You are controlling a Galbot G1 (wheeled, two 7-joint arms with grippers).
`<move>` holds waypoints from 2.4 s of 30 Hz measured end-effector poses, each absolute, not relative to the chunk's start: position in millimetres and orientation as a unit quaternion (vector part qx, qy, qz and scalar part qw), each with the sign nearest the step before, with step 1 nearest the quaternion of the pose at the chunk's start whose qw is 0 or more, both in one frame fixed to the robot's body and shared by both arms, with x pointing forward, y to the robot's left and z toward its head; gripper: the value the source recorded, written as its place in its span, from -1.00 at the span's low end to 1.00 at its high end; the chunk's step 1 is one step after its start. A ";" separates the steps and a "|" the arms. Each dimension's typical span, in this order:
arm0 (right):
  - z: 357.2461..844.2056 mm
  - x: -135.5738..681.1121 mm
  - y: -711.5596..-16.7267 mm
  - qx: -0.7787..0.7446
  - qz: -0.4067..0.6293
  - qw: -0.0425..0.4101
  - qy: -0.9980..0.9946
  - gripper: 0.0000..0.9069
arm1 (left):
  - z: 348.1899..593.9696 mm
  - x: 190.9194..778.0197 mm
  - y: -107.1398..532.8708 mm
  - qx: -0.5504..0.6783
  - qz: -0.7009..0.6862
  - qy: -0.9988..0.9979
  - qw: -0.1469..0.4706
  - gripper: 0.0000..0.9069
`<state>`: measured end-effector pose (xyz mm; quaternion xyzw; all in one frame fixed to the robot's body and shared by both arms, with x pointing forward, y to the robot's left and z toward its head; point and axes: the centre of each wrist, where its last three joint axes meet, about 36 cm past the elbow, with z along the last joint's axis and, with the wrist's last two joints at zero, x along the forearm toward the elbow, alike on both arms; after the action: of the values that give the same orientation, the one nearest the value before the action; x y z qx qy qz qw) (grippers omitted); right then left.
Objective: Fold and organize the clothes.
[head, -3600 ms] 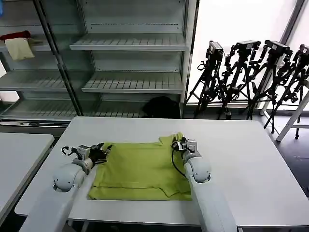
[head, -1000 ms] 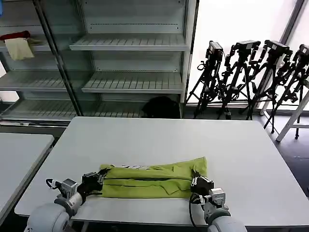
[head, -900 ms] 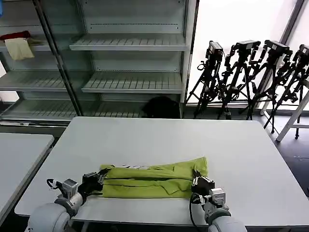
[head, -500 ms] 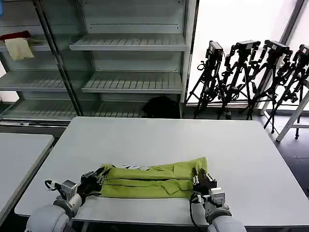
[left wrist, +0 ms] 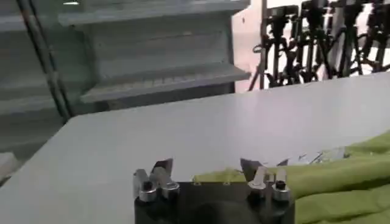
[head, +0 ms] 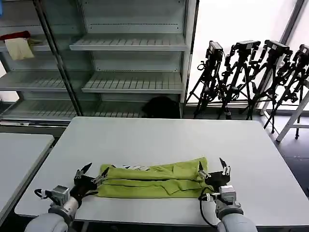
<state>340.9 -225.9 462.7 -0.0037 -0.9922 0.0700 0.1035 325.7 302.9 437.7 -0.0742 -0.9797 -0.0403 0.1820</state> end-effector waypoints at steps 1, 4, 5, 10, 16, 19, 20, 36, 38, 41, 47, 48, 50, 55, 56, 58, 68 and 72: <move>464.4 342.4 -228.7 -0.003 0.058 0.099 -0.993 1.00 | 434.9 323.4 300.9 -0.066 -0.036 -0.980 0.182 1.00; 471.8 347.3 -239.0 -0.001 0.026 0.081 -0.996 1.00 | 426.0 318.6 294.3 -0.043 -0.023 -0.982 0.184 1.00; 473.8 348.7 -242.2 -0.001 0.018 0.076 -0.997 1.00 | 423.7 317.4 292.3 -0.037 -0.019 -0.982 0.184 1.00; 477.8 350.5 -254.0 0.002 -0.015 0.064 -0.998 1.00 | 417.1 313.2 281.4 -0.018 -0.002 -0.982 0.185 1.00; 477.2 350.4 -263.0 0.004 -0.040 0.058 -0.998 1.00 | 411.4 309.3 270.1 -0.007 0.014 -0.981 0.193 0.98; 476.8 350.5 -265.5 0.003 -0.048 0.057 -0.997 1.00 | 407.5 307.3 265.6 -0.005 0.018 -0.979 0.202 0.64; 476.4 350.4 -265.8 0.003 -0.050 0.057 -0.997 1.00 | 406.8 307.1 264.5 -0.004 0.018 -0.979 0.203 0.20; 471.7 350.5 -265.6 -0.003 -0.069 0.059 -0.996 1.00 | 404.2 308.3 246.6 -0.018 0.041 -0.975 0.217 -0.98; 470.9 349.7 -265.9 -0.003 -0.069 0.060 -0.996 1.00 | 404.3 308.9 244.5 -0.019 0.043 -0.975 0.216 -1.00; 470.2 349.0 -266.9 -0.004 -0.067 0.062 -0.996 1.00 | 405.0 310.2 243.4 -0.019 0.043 -0.976 0.211 -1.00; 468.6 349.5 -271.0 -0.008 -0.064 0.064 -0.996 1.00 | 412.1 313.7 249.7 -0.015 0.030 -0.982 0.186 -1.00; 468.2 349.9 -271.8 -0.008 -0.063 0.065 -0.996 1.00 | 413.7 313.9 251.9 -0.014 0.026 -0.983 0.182 -1.00; 467.5 350.7 -273.2 -0.010 -0.062 0.065 -0.996 1.00 | 418.5 315.1 259.4 -0.012 0.014 -0.986 0.168 -1.00; 463.6 353.3 -274.9 -0.011 -0.062 0.069 -0.996 1.00 | 433.4 320.9 297.5 0.005 -0.038 -0.990 0.132 -1.00; 462.3 353.8 -275.3 -0.011 -0.062 0.070 -0.996 1.00 | 436.8 322.0 307.2 0.010 -0.051 -0.991 0.126 -1.00; 460.6 354.4 -275.6 -0.011 -0.063 0.072 -0.995 1.00 | 443.4 323.8 330.1 0.019 -0.082 -0.990 0.117 -1.00; 448.5 354.6 -277.0 -0.015 -0.067 0.088 -0.994 1.00 | 511.6 336.2 427.8 0.069 -0.243 -0.965 0.075 -1.00; 444.8 352.3 -280.4 -0.019 -0.066 0.091 -0.993 1.00 | 538.0 338.1 435.3 0.074 -0.284 -0.954 0.055 -1.00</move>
<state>352.3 -280.4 444.8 -0.0192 -0.9934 -0.0660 0.0915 338.1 435.3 538.0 0.0744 -0.9543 -0.2841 0.0552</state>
